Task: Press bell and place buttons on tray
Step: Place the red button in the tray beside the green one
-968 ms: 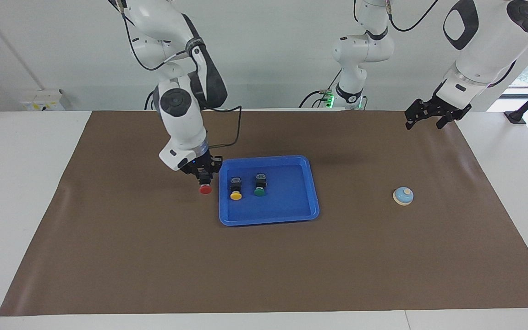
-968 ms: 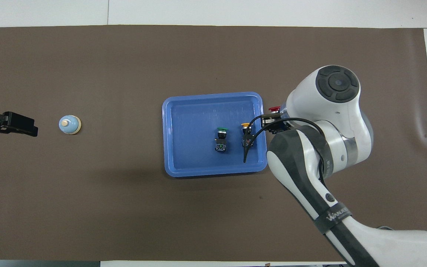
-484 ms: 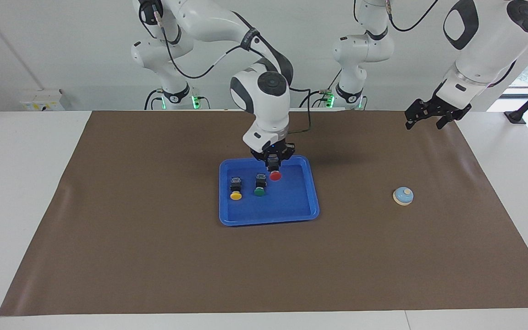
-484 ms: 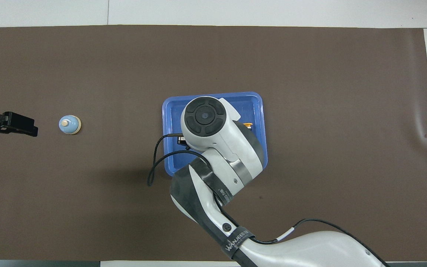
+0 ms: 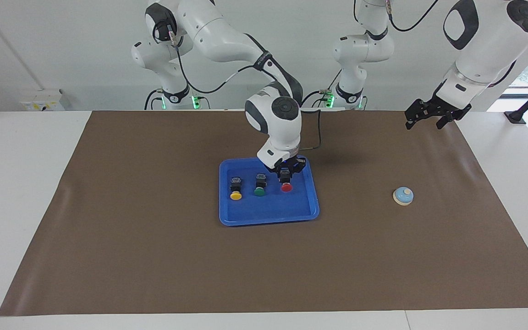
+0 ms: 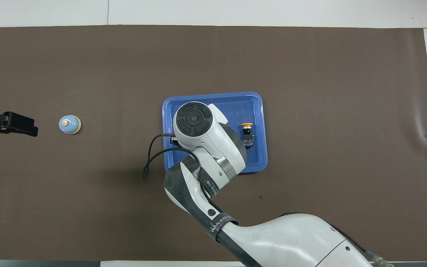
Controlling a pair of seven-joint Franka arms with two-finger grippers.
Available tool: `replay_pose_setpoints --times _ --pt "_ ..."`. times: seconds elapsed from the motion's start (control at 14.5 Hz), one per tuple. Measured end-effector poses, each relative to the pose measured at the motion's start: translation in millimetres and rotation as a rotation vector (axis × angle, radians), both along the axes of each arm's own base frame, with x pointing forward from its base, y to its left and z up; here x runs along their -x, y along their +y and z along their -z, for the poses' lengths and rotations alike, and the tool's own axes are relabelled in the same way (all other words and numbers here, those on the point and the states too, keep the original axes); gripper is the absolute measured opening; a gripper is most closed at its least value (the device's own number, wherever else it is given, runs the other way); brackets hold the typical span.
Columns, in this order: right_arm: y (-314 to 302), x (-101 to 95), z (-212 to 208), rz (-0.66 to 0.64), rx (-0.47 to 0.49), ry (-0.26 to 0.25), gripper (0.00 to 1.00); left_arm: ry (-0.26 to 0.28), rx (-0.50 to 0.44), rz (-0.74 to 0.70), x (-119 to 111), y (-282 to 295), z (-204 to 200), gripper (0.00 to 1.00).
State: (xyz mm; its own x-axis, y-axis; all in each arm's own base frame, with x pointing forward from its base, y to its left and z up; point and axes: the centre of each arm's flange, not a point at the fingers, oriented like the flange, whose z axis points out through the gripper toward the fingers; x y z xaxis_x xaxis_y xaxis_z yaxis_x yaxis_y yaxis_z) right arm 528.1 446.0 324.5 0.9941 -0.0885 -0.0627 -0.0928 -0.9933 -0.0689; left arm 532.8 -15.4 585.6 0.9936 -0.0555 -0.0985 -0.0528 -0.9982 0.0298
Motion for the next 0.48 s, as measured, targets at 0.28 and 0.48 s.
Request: replay_pose_setpoints --times 0.28,0.48 --pt "-6 7.4 25 0.006 0.002 -0.001 0.41 0.000 0.000 0.000 0 0 0 1.00" --pt "-6 10.1 21 -0.005 0.023 0.014 0.70 0.000 0.000 0.000 0 0 0 1.00"
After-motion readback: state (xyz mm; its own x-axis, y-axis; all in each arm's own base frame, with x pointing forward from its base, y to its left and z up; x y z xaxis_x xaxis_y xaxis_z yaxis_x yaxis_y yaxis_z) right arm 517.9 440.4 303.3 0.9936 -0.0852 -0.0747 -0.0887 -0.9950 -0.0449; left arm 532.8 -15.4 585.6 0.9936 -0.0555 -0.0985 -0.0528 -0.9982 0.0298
